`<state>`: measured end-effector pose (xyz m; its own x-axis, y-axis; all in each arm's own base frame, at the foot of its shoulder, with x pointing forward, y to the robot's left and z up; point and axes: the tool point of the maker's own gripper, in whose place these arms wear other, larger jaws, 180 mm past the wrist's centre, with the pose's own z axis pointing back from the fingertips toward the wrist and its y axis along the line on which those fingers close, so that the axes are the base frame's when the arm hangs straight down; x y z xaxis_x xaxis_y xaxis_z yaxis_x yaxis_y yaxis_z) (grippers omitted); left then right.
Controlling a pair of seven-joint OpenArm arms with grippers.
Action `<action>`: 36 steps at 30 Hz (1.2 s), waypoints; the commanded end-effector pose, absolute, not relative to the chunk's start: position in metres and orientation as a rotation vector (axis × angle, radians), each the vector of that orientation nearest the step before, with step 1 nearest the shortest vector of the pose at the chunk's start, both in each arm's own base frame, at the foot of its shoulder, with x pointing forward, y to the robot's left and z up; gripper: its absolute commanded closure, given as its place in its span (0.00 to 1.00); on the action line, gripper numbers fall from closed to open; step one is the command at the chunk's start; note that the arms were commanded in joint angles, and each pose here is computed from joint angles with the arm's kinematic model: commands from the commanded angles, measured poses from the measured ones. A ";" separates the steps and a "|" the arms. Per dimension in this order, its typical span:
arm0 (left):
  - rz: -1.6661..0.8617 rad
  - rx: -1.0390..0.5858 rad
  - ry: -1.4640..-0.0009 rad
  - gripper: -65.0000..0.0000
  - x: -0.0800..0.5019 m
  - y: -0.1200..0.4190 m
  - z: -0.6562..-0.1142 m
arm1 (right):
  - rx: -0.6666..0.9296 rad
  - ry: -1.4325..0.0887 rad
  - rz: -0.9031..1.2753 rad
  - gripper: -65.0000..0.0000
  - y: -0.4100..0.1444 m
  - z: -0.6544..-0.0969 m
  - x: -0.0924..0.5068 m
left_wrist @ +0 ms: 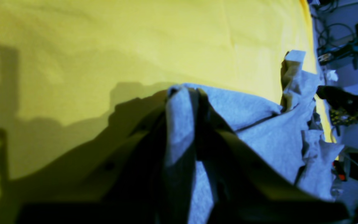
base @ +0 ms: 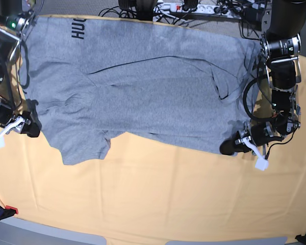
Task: Layout the t-shirt on the table in an organized manner, then fold the t-shirt properly
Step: 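Grasp the hem corners with both grippers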
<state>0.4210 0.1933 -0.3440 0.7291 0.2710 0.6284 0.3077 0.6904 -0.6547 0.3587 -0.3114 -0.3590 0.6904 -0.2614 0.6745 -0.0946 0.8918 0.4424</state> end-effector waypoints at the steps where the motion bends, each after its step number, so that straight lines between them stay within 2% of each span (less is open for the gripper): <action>1: -0.037 -0.833 -0.849 1.00 0.435 0.201 -0.319 | 0.482 -0.867 -0.105 0.44 -0.321 -0.341 0.371; 6: -0.036 -0.834 -0.850 1.00 0.436 0.201 -0.319 | 0.567 -0.830 -0.176 0.44 -0.313 -0.358 0.368; 19: -0.034 -0.836 -0.849 1.00 0.435 0.201 -0.320 | 0.626 -0.711 -0.076 0.46 -0.264 -0.380 0.365; 22: -0.034 -0.836 -0.849 1.00 0.435 0.201 -0.320 | 0.626 -0.715 -0.060 0.61 -0.261 -0.376 0.369; 27: -0.033 -0.837 -0.850 1.00 0.435 0.201 -0.320 | 0.628 -0.751 -0.048 0.99 -0.261 -0.362 0.383; 36: -0.029 -0.842 -0.862 1.00 0.437 0.201 -0.316 | 0.625 -0.794 -0.030 1.00 -0.262 -0.344 0.400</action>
<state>0.4210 0.1932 -0.3438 0.7288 0.2718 0.6285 0.3079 0.6898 -0.6552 0.3846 -0.2536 -0.3678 0.7602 -0.2434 0.6024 -0.1741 0.8170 0.5498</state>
